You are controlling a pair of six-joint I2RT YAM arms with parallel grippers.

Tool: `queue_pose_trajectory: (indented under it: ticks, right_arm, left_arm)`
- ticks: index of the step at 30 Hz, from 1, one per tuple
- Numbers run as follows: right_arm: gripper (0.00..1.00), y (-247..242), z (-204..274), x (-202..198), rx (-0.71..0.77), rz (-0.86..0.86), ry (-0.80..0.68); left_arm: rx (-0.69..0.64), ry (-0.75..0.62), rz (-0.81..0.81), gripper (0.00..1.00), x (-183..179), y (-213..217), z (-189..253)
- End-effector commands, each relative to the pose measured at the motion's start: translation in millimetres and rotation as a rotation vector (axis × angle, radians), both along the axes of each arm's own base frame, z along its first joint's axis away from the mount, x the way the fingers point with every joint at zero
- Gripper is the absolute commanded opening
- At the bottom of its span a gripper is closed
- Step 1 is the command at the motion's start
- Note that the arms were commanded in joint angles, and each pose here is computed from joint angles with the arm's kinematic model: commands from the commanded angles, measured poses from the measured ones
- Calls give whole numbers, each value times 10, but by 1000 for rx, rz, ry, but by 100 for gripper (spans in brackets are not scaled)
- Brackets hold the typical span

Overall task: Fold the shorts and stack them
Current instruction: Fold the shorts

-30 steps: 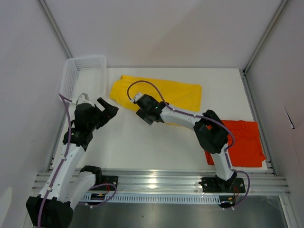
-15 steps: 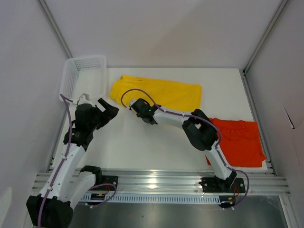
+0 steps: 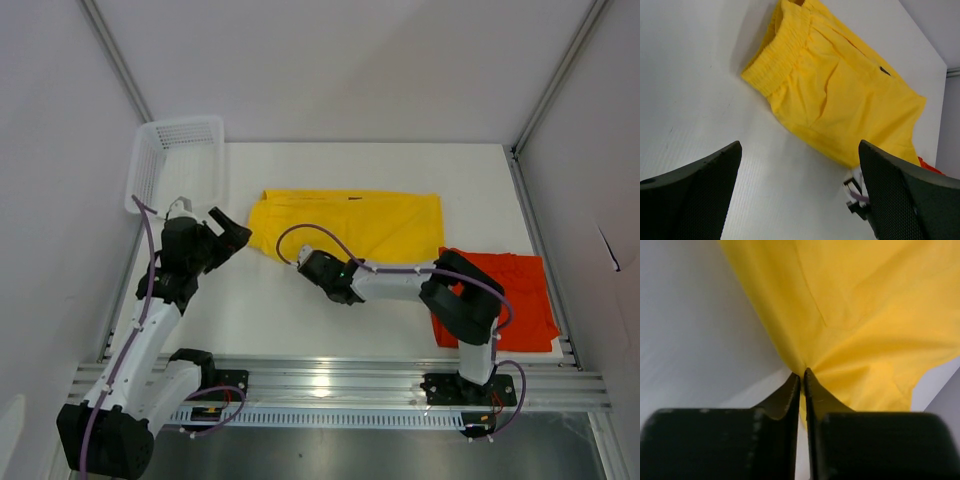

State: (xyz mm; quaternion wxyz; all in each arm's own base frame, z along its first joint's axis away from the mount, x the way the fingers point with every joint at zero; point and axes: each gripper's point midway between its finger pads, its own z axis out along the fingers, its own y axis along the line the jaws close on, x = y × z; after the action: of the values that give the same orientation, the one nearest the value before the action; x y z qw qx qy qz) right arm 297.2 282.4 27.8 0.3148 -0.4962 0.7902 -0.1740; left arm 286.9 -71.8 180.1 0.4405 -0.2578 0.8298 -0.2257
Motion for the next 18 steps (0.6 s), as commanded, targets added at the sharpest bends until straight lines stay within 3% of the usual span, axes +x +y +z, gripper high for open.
queue_pose_trajectory:
  ticks: [1,3,4,7,12,14,16,18]
  right_arm:
    - [13,-78,235,-269,72,-60,-43]
    - [30,-64,327,-392,74,-54,-80]
    - [34,-47,351,-427,92,-52,-82]
    - [47,153,596,-465,248,-27,-34]
    - [71,880,1237,-448,584,65,69]
    - [73,1123,1479,-273,687,40,80]
    - [70,1314,1255,-170,704,-6,187]
    - [55,1548,1218,85,782,-98,232]
  left_arm:
    - [23,7,-31,99,-3,-13,-71]
    - [27,22,-30,99,-23,-5,-156]
    - [23,23,-36,99,-29,-17,-173]
    - [10,34,-53,99,-35,-33,-279]
    - [-52,79,-23,99,70,161,-503]
    - [-101,61,15,99,131,264,-560]
    - [-121,54,47,99,166,317,-639]
    - [-148,35,87,99,254,371,-699]
